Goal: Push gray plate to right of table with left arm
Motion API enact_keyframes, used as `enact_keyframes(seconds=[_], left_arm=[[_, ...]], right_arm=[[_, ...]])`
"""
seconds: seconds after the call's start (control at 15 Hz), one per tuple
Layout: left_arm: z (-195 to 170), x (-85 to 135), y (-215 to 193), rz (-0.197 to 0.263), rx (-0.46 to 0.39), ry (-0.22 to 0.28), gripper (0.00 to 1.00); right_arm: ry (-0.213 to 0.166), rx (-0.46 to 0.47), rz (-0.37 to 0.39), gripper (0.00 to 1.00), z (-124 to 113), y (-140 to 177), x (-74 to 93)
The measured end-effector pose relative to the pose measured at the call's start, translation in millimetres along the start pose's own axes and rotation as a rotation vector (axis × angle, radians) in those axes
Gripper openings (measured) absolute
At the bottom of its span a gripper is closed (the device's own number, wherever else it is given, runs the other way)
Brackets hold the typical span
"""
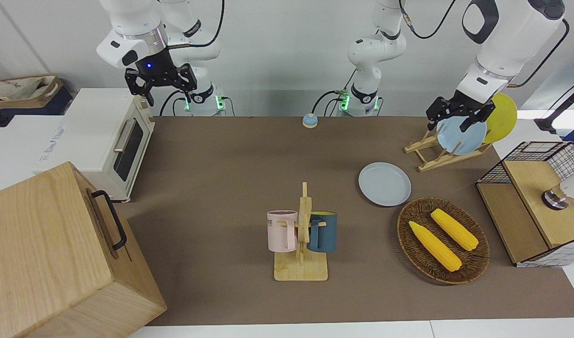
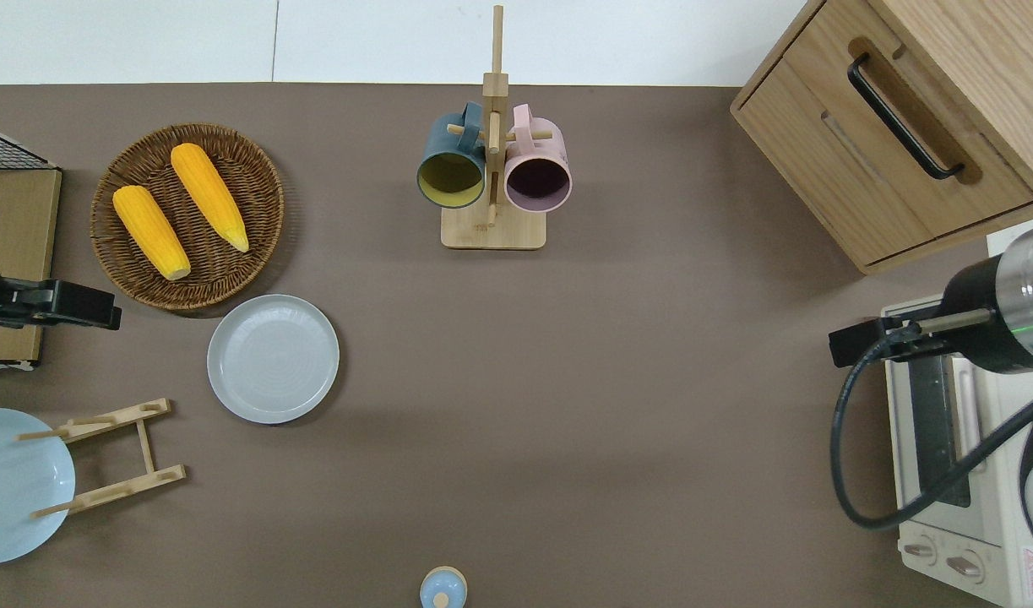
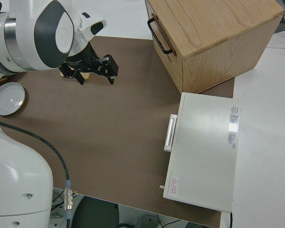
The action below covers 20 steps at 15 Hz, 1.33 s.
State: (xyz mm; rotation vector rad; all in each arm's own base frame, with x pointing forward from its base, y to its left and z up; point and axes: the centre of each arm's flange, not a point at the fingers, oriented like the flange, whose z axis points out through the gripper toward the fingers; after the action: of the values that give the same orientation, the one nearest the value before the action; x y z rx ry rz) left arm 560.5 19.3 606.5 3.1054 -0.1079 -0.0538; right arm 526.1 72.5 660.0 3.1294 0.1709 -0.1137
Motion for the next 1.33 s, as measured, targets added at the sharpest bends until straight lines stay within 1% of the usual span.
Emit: enact_keyframes(seconds=[1.33], left_arm=[[15.2,-5.9,2.8,-0.01,0.001,-0.039,1.0]], right_arm=[[0.0,0.0,0.0,0.99,0.0,0.0,0.0]])
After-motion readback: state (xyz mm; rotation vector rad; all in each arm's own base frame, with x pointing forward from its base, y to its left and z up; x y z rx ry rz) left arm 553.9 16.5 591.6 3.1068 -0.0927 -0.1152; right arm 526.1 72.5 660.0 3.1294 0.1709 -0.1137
